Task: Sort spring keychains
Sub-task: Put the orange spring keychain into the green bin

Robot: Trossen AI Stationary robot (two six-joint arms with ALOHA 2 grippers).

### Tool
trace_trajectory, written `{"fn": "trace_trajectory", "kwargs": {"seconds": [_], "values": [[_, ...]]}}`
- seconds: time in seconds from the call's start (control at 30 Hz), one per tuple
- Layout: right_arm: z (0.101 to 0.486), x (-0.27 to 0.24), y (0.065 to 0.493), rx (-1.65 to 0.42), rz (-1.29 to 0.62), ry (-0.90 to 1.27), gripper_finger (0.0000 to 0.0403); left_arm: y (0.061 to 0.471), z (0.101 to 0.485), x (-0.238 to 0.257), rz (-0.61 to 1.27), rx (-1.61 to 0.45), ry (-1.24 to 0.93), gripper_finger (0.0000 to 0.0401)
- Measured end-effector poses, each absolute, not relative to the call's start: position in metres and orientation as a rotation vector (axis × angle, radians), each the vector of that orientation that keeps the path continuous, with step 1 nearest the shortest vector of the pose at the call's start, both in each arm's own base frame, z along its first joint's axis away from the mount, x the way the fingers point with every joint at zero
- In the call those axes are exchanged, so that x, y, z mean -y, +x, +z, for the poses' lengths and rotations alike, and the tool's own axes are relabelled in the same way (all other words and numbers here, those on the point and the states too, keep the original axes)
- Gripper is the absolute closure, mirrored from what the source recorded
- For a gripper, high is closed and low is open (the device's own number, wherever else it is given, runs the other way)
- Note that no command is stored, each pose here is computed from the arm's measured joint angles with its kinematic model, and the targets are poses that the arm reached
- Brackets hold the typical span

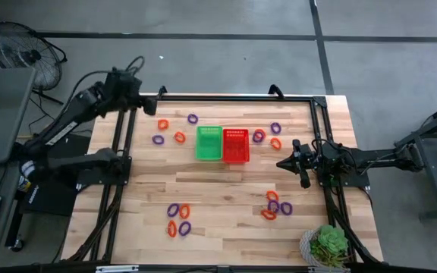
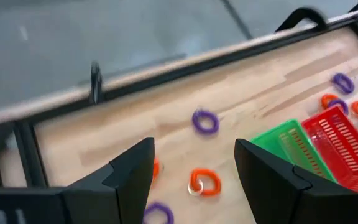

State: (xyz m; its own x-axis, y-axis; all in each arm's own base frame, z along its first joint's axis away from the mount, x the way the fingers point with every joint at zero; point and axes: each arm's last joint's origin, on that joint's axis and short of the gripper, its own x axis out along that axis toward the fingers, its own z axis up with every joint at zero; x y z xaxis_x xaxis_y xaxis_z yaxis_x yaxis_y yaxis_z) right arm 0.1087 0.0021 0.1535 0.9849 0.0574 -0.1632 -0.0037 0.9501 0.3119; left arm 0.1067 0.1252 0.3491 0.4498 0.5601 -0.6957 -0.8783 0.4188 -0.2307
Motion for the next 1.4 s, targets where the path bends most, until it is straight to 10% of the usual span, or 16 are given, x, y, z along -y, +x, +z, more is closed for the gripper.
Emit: {"fn": "trace_trajectory", "kwargs": {"seconds": [0.53,1.4], "values": [[0.153,-0.002,0.109,-0.172,0.032,0.316,0.0391,0.116,0.253,-0.225,0.933,-1.025,-1.019,0.0181],[0.153,-0.002,0.109,-0.172,0.032,0.316,0.0391,0.152,0.174,-0.254,0.993,-1.301,-1.004,0.0181]]}}
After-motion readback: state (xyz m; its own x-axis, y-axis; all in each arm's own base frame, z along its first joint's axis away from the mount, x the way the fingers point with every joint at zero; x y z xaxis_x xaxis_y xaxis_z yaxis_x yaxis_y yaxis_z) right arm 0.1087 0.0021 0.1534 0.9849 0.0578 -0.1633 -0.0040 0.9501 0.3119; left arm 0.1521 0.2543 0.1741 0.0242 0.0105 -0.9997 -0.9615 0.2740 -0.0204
